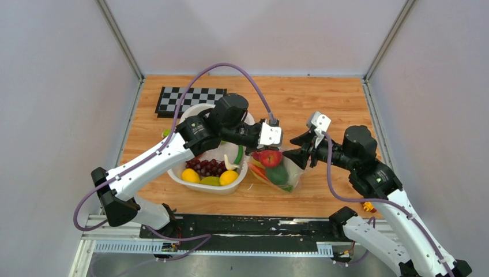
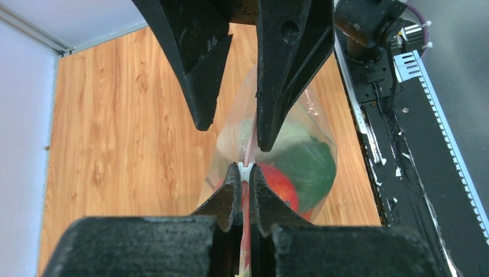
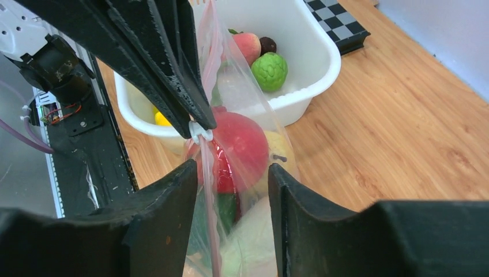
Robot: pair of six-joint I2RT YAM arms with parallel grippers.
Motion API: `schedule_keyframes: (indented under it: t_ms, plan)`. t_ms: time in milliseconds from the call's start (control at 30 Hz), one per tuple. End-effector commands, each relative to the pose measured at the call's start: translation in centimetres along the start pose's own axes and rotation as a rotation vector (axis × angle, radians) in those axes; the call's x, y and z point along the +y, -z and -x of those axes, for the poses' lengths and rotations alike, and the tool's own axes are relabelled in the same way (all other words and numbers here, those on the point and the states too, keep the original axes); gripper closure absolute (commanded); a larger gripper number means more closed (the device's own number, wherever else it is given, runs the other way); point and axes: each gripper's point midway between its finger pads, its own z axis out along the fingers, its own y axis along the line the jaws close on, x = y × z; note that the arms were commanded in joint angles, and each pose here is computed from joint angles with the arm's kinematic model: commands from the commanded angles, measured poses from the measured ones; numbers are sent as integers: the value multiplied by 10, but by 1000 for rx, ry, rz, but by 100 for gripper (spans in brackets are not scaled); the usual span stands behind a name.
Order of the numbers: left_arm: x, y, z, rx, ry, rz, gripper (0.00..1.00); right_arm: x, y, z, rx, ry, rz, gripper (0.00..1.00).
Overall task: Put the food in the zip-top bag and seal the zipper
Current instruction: Zip the zipper food storage bag at the center of the board.
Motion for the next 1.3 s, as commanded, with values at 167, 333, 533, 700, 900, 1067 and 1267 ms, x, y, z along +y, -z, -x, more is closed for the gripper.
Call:
schedule_keyframes:
  t_ms: [167, 333, 533, 700, 900, 1067, 1267]
  plan:
    - [9, 8, 28, -90, -37, 40, 100, 2, 6, 16, -85, 93, 2, 79]
    - [10, 7, 28, -93, -30, 41, 100, 7, 8, 13, -98, 93, 15, 81]
    - [11, 4, 28, -96, -23, 39, 100, 11, 1, 3, -58, 62, 59, 81]
    - [10, 5, 25, -88, -16, 43, 100, 7, 2, 5, -69, 81, 37, 97]
    - [14, 17, 0, 6, -10, 132, 100, 6, 9, 4, -92, 63, -1, 100]
    - [15, 31, -22, 61, 12, 189, 100, 1, 16, -4, -101, 46, -62, 100]
    - [20, 52, -45, 147, 16, 259, 99, -4, 27, -7, -123, 23, -132, 100]
